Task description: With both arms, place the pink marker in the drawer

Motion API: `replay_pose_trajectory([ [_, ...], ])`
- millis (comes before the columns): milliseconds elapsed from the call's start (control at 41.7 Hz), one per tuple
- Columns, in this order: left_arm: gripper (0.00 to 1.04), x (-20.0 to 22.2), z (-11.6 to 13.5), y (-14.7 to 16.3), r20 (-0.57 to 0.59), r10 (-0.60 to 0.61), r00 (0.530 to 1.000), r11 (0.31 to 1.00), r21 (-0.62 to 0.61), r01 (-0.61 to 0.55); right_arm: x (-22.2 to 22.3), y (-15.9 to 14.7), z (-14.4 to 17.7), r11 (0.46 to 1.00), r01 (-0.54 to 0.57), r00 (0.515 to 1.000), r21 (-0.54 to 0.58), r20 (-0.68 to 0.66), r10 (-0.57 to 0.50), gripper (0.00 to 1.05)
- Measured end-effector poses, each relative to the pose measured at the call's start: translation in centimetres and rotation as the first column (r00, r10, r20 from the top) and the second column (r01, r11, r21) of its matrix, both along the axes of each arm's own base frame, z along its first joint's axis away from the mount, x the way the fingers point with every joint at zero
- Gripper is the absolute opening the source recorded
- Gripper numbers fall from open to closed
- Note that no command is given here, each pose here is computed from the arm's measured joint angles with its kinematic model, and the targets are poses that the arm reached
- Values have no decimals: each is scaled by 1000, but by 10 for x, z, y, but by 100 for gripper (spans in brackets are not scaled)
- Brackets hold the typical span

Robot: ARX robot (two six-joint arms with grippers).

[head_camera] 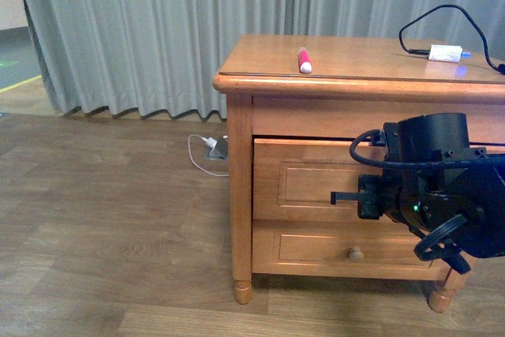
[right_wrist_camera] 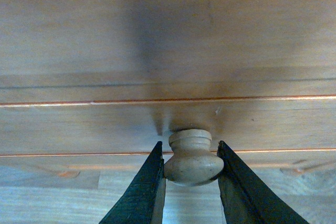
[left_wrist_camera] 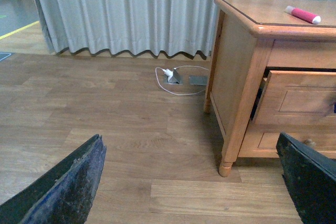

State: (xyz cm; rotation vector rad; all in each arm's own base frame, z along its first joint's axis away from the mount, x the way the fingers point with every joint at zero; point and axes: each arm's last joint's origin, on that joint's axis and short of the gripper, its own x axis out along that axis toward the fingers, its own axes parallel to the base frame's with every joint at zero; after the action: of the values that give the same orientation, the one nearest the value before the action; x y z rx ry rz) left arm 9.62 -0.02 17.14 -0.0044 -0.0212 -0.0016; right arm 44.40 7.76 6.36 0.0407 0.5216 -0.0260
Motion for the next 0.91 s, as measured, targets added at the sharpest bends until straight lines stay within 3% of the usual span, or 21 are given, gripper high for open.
replay_pose_trajectory([
  [312, 99, 0, 0, 0, 0, 0, 1000, 1000, 0, 0, -71, 1, 10, 999, -29, 991, 18, -130, 31, 23],
  [551, 99, 0, 0, 0, 0, 0, 1000, 1000, 0, 0, -127, -3, 30, 997, -63, 985, 32, -157, 68, 57],
  [815, 99, 0, 0, 0, 0, 0, 1000, 1000, 0, 0, -189, -15, 73, 993, -100, 987, 60, -118, 106, 95],
  [911, 99, 0, 0, 0, 0, 0, 1000, 1000, 0, 0, -214, -23, 96, 991, -108, 989, 79, -88, 115, 96],
])
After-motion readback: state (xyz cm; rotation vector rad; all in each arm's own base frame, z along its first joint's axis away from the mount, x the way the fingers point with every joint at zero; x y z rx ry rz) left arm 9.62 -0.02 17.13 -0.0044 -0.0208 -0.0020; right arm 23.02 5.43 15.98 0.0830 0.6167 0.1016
